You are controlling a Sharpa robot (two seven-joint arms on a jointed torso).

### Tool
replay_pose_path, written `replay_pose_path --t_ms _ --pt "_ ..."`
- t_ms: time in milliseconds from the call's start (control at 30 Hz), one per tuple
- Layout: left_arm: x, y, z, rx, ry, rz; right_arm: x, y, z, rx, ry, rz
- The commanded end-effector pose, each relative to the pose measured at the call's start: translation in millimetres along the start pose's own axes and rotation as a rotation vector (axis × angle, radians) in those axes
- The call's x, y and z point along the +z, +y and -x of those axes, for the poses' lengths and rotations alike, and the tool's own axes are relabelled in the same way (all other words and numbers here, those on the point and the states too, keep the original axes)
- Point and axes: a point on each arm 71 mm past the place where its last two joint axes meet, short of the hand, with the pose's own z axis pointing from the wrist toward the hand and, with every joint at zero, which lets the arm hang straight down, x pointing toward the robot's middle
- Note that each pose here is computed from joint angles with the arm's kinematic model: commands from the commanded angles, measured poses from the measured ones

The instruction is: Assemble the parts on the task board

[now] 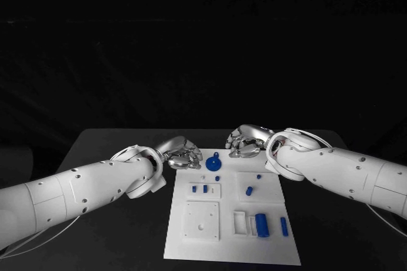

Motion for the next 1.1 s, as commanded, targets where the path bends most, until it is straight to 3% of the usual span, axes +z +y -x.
replay_pose_path --t_ms 33,167,300,500,567,900,1100 --pt "8.8 -16.7 -6.0 0.299 -0.005 -0.136 0.5 2 5.1 -0.001 -0.082 0.011" --pt "21.7 -22.1 -12.0 0.358 0.006 -0.1 0.6 2 10.2 0.024 -0.159 0.013" --pt "30.8 -29.3 -21.4 0.43 0.053 -0.094 0.5 2 14.5 0.019 -0.223 0.009" --pt "41.8 -33.3 -36.6 0.497 0.117 -0.095 1.0 -1 17.8 0.017 -0.269 -0.021" --pt "44.9 -32.3 -38.9 0.489 0.14 -0.06 1.7 -1 17.8 0.019 -0.273 -0.032" --pt "53.3 -33.4 -48.3 0.51 0.1 -0.068 2.6 0 18.1 0.046 -0.286 -0.037" --pt "55.9 -31.5 -57.6 0.534 0.123 -0.065 3.5 2 17.5 0.047 -0.284 -0.033"
